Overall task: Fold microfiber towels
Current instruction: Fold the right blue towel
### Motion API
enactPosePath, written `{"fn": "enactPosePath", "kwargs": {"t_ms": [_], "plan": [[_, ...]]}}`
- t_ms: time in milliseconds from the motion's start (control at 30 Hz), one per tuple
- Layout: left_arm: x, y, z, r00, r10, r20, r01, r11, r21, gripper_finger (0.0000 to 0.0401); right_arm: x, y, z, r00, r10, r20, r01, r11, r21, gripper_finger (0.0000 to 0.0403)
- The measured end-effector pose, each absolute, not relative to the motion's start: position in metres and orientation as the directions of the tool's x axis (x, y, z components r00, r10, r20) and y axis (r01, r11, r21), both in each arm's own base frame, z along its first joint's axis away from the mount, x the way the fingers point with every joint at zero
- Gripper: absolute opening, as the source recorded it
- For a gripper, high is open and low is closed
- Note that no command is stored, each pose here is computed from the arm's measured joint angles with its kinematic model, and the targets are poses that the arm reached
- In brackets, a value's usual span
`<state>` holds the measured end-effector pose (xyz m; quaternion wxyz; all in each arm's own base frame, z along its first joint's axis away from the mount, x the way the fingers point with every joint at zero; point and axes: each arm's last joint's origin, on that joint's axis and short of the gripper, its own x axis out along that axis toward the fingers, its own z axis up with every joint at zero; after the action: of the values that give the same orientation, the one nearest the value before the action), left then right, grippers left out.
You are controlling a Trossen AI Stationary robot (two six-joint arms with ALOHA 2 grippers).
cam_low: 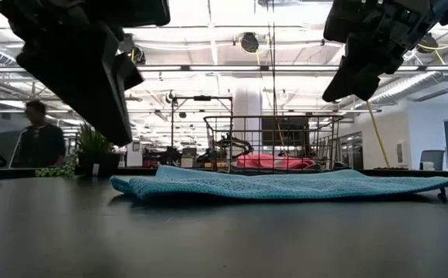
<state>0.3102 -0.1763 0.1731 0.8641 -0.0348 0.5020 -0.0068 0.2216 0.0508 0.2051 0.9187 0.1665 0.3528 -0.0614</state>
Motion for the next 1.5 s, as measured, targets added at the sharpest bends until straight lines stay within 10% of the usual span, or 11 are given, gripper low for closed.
{"fn": "enactPosePath", "kwargs": {"t_ms": [400, 867, 1500], "plan": [[0.318, -0.162, 0.173, 0.479, -0.078, -0.875, 0.066, 0.996, -0.053, 0.0028, 0.213, 0.049, 0.187, 0.703, -0.004, -0.712, 0.301, 0.908, 0.292, 0.0020], [0.321, -0.169, 0.170, 0.506, -0.095, -0.857, 0.212, 0.977, 0.018, 0.0154, 0.214, 0.049, 0.188, 0.716, -0.001, -0.698, 0.280, 0.916, 0.286, 0.0020], [0.325, -0.176, 0.146, 0.527, 0.028, -0.849, 0.240, 0.954, 0.181, 0.0159, 0.215, 0.049, 0.190, 0.729, 0.002, -0.685, 0.276, 0.914, 0.297, 0.0020]]}}
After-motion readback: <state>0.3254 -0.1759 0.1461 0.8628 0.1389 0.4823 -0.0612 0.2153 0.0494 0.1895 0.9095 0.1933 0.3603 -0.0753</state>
